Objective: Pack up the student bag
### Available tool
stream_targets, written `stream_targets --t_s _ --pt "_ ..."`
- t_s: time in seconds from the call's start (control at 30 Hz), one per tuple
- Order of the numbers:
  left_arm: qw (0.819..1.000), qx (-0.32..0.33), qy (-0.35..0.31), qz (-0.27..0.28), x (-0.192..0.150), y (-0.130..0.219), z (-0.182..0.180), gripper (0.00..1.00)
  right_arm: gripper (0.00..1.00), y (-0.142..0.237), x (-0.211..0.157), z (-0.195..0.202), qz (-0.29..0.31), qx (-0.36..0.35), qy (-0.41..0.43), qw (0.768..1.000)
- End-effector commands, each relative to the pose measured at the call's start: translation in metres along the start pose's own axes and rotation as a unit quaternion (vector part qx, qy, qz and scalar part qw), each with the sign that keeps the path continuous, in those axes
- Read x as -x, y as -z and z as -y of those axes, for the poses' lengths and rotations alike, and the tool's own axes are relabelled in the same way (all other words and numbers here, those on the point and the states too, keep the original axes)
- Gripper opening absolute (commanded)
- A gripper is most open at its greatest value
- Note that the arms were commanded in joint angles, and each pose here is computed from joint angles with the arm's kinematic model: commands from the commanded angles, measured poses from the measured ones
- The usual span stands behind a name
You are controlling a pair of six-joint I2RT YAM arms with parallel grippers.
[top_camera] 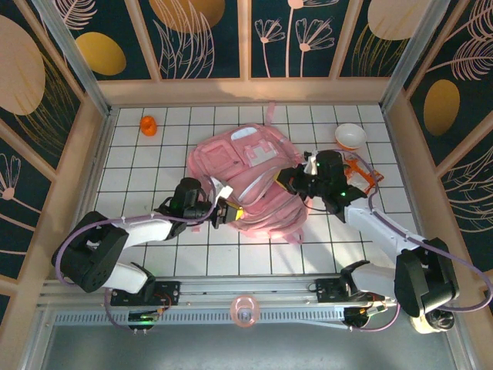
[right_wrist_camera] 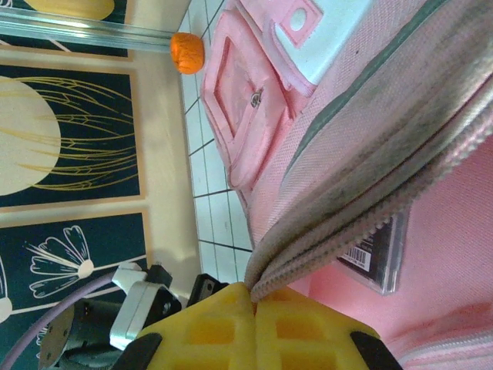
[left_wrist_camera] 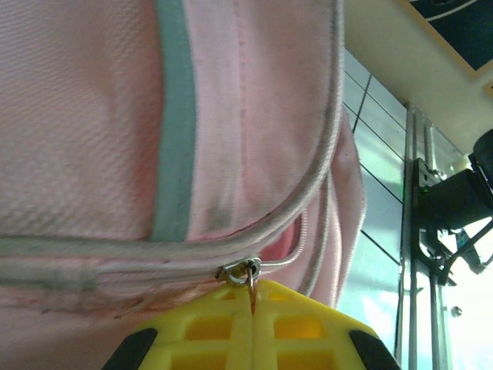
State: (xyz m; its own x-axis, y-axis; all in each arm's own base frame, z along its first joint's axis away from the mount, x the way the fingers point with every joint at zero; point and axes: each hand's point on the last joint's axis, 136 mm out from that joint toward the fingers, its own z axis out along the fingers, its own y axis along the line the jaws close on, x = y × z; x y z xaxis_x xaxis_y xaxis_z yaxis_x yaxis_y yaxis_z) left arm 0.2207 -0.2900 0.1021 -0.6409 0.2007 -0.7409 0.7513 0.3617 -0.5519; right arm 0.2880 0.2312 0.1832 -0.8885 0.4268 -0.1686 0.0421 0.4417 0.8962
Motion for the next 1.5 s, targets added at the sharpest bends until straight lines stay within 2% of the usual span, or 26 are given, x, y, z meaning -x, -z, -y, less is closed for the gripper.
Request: stream_targets --t_s 0.0,0.13,0.27,0.4,0.53,0.6,0.7,0.77,0.83,0.93,1.03,1.13,1.37,1.47 --pt "0.997 -0.075 -0.029 -0.012 0.001 -0.007 0.042 0.00 0.00 -0.010 0.003 -0.005 0.012 0.017 0.006 1.000" --pt "0.994 -0.094 -0.053 -0.007 0.012 -0.017 0.066 0.03 0.00 -0.020 -0.001 -0.008 0.001 0.020 0.011 1.000" --pt "0.993 -0.088 -0.084 0.010 0.028 -0.021 0.080 0.24 0.00 -0.025 -0.007 -0.006 -0.014 0.016 0.020 1.000" --pt "0.988 -0.033 -0.146 0.030 0.041 -0.007 0.074 0.48 0.00 -0.018 -0.010 0.008 -0.042 -0.011 0.043 0.998" --pt "0.967 0.036 -0.250 0.022 0.042 0.014 0.066 0.63 0.00 -0.008 -0.006 0.017 -0.066 -0.040 0.080 0.994" --pt "0.946 0.078 -0.314 0.018 0.043 0.027 0.059 0.66 0.02 -0.004 0.000 0.027 -0.071 -0.063 0.087 0.992" --pt "0.905 0.131 -0.404 0.018 0.043 0.041 0.048 0.69 0.22 0.004 0.014 0.038 -0.061 -0.105 0.100 0.988" --pt "0.882 0.152 -0.446 -0.001 0.039 0.044 0.039 0.70 0.32 0.013 0.021 0.041 -0.049 -0.133 0.110 0.984" --pt "0.866 0.152 -0.474 -0.045 0.028 0.039 0.029 0.70 0.35 0.023 0.023 0.044 -0.036 -0.158 0.116 0.980" --pt "0.852 0.136 -0.495 -0.101 0.016 0.025 0.017 0.69 0.35 0.038 0.019 0.047 -0.014 -0.170 0.113 0.979" --pt "0.846 0.100 -0.514 -0.104 0.016 0.008 0.019 0.69 0.35 0.049 0.008 0.050 0.005 -0.163 0.106 0.981" --pt "0.847 0.073 -0.519 -0.089 0.018 -0.006 0.023 0.67 0.35 0.057 -0.003 0.054 0.019 -0.151 0.103 0.983" --pt "0.846 0.068 -0.523 -0.075 0.021 -0.021 0.017 0.64 0.35 0.070 -0.018 0.052 0.050 -0.134 0.134 0.981" --pt "0.848 0.066 -0.519 -0.079 0.017 -0.027 0.012 0.52 0.35 0.070 -0.025 0.051 0.057 -0.122 0.146 0.980"
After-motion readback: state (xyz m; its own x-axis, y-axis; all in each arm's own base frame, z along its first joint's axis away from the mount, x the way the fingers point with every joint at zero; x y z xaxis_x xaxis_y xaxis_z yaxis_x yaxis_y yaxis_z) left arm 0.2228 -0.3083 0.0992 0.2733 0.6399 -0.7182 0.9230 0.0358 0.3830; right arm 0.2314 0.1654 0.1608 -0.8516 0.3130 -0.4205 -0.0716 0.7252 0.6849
